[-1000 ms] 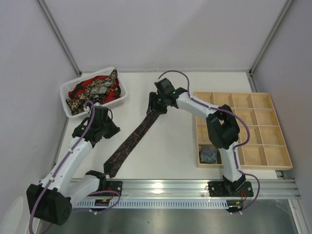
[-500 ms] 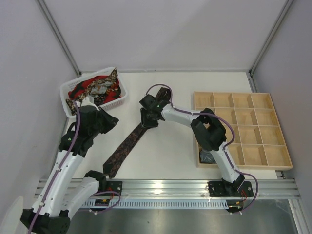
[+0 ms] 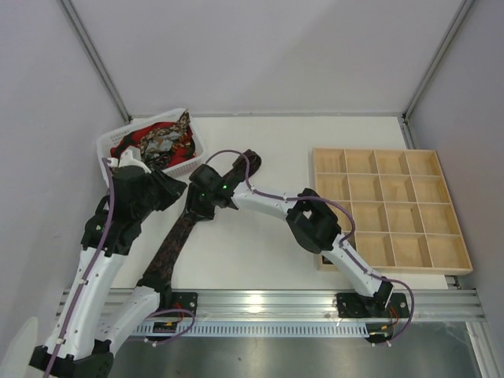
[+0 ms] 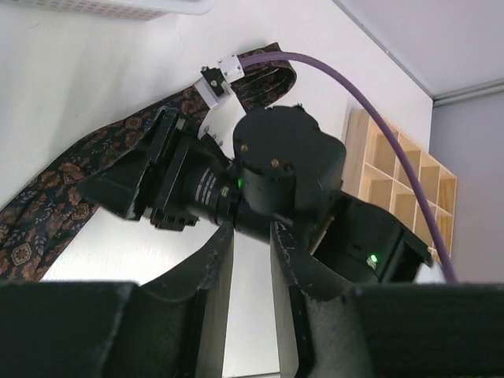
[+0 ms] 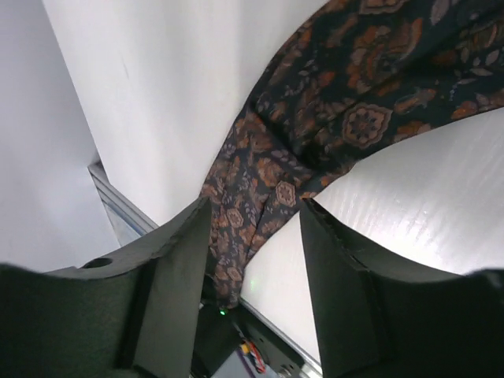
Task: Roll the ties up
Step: Flatten the tie
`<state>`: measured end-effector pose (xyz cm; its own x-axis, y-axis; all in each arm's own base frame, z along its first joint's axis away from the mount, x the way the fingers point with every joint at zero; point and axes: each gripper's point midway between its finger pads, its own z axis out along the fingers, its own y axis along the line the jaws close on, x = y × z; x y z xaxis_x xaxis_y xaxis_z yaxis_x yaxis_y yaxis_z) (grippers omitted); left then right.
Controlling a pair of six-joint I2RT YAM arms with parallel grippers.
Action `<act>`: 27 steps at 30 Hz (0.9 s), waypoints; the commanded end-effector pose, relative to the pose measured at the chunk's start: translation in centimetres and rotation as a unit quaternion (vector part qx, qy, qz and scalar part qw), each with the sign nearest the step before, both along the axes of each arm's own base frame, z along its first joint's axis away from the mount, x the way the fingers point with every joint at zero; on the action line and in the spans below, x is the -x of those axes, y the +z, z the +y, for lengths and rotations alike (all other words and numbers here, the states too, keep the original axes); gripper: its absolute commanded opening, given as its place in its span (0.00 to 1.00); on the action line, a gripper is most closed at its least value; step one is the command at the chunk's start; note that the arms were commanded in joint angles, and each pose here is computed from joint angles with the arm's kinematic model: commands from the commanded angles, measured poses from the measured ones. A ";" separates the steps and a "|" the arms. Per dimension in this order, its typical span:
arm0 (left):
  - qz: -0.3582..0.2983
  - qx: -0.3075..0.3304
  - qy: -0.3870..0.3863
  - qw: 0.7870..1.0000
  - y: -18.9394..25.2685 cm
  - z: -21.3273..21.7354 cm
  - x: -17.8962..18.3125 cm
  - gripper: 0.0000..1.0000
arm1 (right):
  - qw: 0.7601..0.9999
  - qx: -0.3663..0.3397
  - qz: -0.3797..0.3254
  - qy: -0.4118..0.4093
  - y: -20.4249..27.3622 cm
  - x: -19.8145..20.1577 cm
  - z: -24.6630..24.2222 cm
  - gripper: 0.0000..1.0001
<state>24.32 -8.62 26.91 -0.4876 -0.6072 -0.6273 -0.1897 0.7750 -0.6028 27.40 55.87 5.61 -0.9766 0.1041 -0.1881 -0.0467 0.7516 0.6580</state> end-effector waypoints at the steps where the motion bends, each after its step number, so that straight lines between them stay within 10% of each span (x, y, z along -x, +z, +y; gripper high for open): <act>1: 0.027 -0.004 -0.006 1.000 -0.5 -0.4 -0.5 0.31 | 0.998 0.002 -0.058 0.012 4.6 -3.4 -2.6 0.55; 11: 0.199 -0.019 0.002 0.980 -10.2 -1.8 -1.4 0.00 | 0.977 0.060 -0.173 0.112 3.6 -13.8 -13.6 0.61; 27: 0.385 -0.104 0.096 0.912 -20.8 0.5 -1.1 0.00 | 0.955 0.165 -0.235 0.075 -0.3 -19.9 -14.3 0.60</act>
<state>25.62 -9.23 6.71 -0.7685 -0.5871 -0.2543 -0.5807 0.8069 -0.1078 45.84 42.83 6.59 -0.7742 -0.1736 -0.6087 -0.4433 0.8351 0.3256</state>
